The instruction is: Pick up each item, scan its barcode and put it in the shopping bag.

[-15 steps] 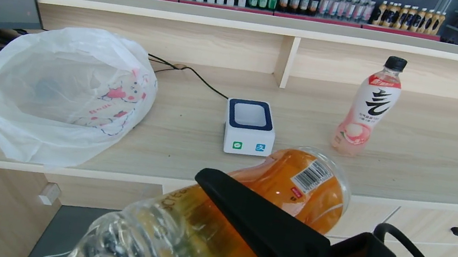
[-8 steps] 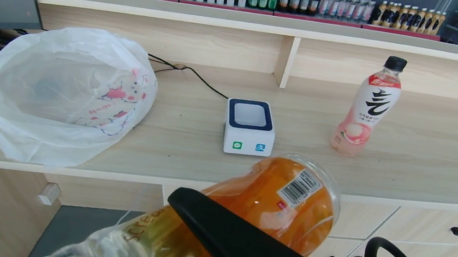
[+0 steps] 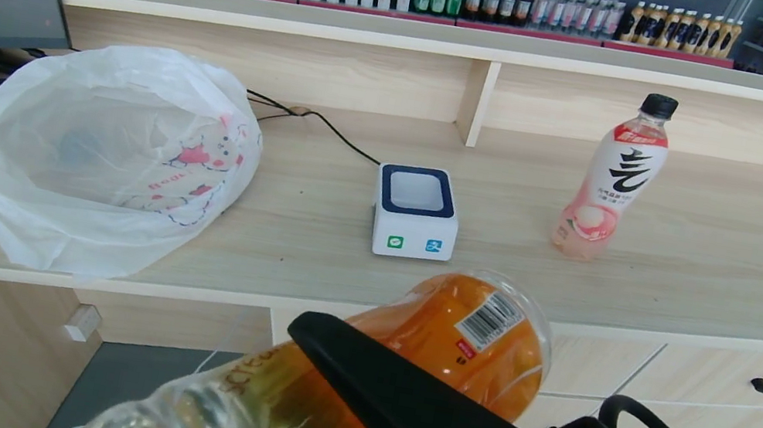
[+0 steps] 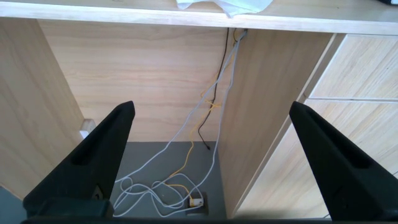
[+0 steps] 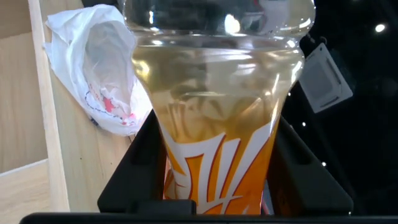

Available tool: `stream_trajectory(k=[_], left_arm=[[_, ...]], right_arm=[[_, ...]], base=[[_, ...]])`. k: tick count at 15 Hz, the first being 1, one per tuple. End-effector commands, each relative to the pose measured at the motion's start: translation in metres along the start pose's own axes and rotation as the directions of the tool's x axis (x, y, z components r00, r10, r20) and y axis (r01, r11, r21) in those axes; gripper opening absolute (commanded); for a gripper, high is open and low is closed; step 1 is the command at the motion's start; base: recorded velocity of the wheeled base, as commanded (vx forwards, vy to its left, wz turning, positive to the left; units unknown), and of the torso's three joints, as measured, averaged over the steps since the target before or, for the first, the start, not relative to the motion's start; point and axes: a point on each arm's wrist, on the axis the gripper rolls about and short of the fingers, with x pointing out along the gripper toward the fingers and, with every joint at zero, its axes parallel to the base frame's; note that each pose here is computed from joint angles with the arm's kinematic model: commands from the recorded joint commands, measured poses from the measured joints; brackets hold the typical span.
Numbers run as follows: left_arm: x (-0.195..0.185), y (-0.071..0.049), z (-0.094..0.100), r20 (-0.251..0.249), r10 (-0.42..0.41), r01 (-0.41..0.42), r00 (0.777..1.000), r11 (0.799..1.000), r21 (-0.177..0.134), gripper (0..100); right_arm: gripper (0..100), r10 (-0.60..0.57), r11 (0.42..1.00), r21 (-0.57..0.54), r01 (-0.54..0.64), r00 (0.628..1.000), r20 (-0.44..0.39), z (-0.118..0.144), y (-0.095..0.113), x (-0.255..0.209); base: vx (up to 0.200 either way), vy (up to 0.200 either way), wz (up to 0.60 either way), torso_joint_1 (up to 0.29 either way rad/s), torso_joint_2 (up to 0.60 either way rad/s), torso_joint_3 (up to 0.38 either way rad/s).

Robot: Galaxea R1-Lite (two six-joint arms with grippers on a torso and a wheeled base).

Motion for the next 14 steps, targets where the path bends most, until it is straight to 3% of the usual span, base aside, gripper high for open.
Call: stream_trajectory(k=[1, 5, 8, 11, 12, 14], left_arm=[[0.0, 0.0, 0.0, 0.0, 0.001, -0.001, 1.0, 1.0, 0.0, 100], [0.0, 0.0, 0.0, 0.0, 0.001, -0.001, 1.0, 1.0, 0.0, 100], [0.0, 0.0, 0.0, 0.0, 0.001, -0.001, 1.0, 1.0, 0.0, 100], [0.0, 0.0, 0.0, 0.0, 0.001, -0.001, 1.0, 1.0, 0.0, 100], [0.0, 0.0, 0.0, 0.0, 0.001, -0.001, 1.0, 1.0, 0.0, 100], [0.0, 0.0, 0.0, 0.0, -0.001, 0.001, 1.0, 1.0, 0.0, 100]], right_arm=[[0, -0.012, 0.998, 0.062, 0.012, 1.0, -0.004, -0.001, -0.003, 0.001], [0, 0.007, 0.977, 0.213, 0.006, 0.998, -0.06, -0.018, 0.004, 0.004], [0, -0.038, 0.974, 0.219, 0.063, 0.993, -0.114, -0.033, -0.003, 0.013], [0, -0.067, 0.926, 0.355, 0.126, 0.983, -0.173, -0.051, -0.001, 0.029], [0, -0.067, 0.926, 0.355, 0.126, 0.983, -0.173, -0.051, -0.001, 0.029], [0, -0.077, 0.866, 0.463, 0.188, 0.966, -0.248, -0.063, 0.0, 0.032]], base=[[0.0, 0.0, 0.0, 0.0, 0.0, 0.0], [0.0, 0.0, 0.0, 0.0, 0.0, 0.0], [0.0, 0.0, 0.0, 0.0, 0.0, 0.0], [0.0, 0.0, 0.0, 0.0, 0.0, 0.0], [0.0, 0.0, 0.0, 0.0, 0.0, 0.0], [0.0, 0.0, 0.0, 0.0, 0.0, 0.0]])
